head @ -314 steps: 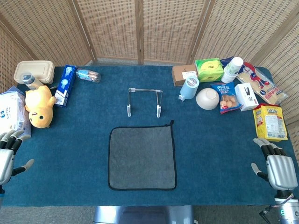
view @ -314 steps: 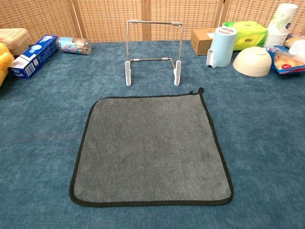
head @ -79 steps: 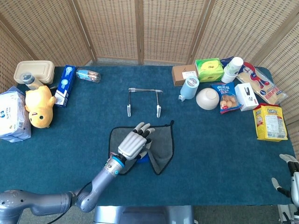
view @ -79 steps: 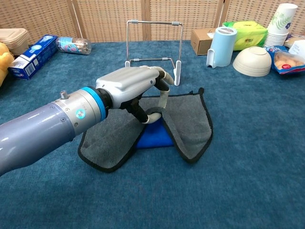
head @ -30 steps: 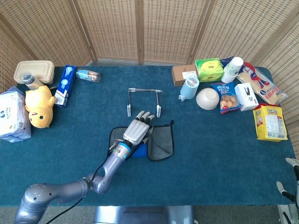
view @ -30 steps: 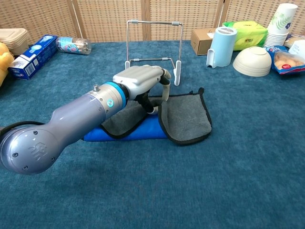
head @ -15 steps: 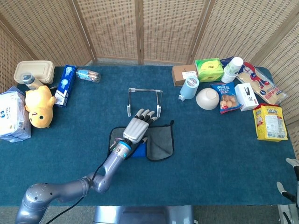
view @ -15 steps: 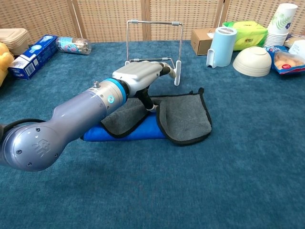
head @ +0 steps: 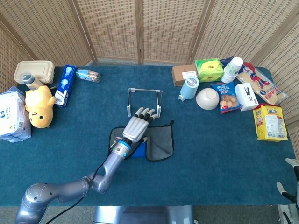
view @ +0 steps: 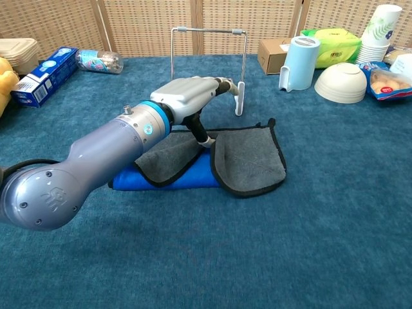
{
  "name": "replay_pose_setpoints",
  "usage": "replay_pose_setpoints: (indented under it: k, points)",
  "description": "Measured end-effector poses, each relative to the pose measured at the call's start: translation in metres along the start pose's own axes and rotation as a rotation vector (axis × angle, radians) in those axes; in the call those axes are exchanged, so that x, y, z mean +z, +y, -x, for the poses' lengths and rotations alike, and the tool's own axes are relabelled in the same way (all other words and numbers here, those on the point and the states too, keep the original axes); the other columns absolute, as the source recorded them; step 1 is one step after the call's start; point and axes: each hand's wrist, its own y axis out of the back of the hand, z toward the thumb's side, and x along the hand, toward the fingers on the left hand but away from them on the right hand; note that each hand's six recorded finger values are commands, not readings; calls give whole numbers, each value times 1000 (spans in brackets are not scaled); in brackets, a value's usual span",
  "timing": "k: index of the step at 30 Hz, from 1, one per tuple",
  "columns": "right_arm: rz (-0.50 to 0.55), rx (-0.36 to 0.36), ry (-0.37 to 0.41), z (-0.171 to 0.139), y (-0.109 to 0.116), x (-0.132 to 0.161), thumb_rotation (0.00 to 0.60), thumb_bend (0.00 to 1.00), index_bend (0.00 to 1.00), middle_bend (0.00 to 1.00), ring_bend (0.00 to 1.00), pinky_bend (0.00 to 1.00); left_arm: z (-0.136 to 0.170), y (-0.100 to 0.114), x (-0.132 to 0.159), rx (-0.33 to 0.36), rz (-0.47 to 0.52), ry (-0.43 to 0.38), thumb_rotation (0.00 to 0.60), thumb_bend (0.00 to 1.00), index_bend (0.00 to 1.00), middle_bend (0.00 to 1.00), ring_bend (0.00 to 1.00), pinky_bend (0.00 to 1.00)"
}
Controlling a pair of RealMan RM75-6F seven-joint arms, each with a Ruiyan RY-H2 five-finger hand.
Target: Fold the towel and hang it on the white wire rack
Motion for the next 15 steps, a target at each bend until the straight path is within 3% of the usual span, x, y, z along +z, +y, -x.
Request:
replay_pose_setpoints:
  k: [15]
  points:
    - [1, 2, 9, -1, 0, 3, 600, 226, 227, 225, 267, 370, 11, 1, 3, -9, -24, -34, 600, 291, 118, 4, 0, 0]
